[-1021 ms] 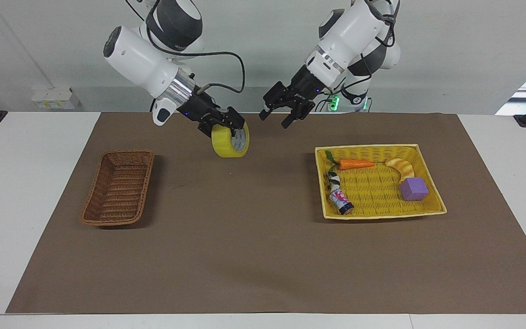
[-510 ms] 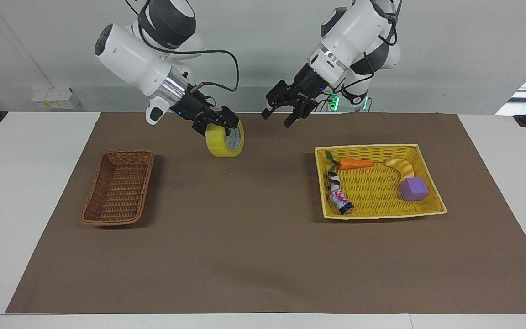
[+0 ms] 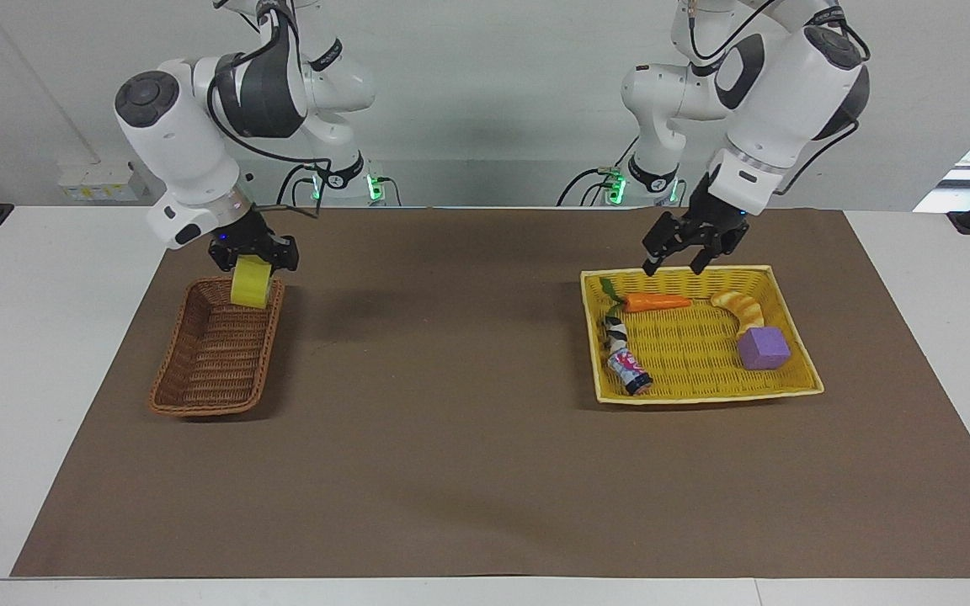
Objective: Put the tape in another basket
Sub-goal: 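Carry the tape with the right gripper while the left gripper withdraws, then lower the tape into the wicker basket and open the right gripper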
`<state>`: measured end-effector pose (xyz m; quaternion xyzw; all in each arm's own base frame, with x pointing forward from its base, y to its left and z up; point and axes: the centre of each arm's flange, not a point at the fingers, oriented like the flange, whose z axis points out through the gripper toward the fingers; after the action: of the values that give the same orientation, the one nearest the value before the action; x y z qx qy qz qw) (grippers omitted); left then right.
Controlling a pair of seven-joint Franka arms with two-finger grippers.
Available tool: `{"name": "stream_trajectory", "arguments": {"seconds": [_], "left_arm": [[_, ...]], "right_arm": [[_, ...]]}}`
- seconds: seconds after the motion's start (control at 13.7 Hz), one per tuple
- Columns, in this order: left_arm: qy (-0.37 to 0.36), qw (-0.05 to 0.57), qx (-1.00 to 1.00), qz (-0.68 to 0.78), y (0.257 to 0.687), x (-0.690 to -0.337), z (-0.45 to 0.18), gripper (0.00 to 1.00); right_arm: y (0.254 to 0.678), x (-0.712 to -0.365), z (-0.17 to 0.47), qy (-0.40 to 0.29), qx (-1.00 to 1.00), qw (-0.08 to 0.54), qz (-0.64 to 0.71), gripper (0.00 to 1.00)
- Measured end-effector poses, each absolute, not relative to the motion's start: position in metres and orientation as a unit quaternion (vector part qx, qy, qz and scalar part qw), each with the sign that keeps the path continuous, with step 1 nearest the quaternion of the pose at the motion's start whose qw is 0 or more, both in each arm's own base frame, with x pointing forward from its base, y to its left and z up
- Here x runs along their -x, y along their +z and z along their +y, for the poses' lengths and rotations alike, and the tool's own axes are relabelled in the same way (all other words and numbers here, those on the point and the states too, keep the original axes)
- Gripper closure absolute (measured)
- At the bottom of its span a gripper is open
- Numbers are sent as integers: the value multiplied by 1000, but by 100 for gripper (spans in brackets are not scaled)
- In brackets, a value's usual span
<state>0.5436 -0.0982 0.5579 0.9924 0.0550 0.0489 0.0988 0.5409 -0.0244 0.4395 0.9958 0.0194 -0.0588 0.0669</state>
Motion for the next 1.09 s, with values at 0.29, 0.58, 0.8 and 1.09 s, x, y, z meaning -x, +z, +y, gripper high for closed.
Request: {"name": "stream_trajectory", "arguments": {"seconds": [0.29,0.58,0.8,1.09], "left_arm": [[17,40,-999,-12,577,-543,-36,0],[-30,21,-999,-31,618,-545,-22,0],[-31,16,-999,-35,622,-547,-24,0],[-23,15,-999,-32,622,-549,-21,0]], "right_arm": [[385,-540,-42,-78,-984,148,67,100],[352,-546,-46,-99,-975,178,93,100],[338,-550,-46,-100,-972,185,105,100],[328,-552,-63,-98,-972,188,100,100]]}}
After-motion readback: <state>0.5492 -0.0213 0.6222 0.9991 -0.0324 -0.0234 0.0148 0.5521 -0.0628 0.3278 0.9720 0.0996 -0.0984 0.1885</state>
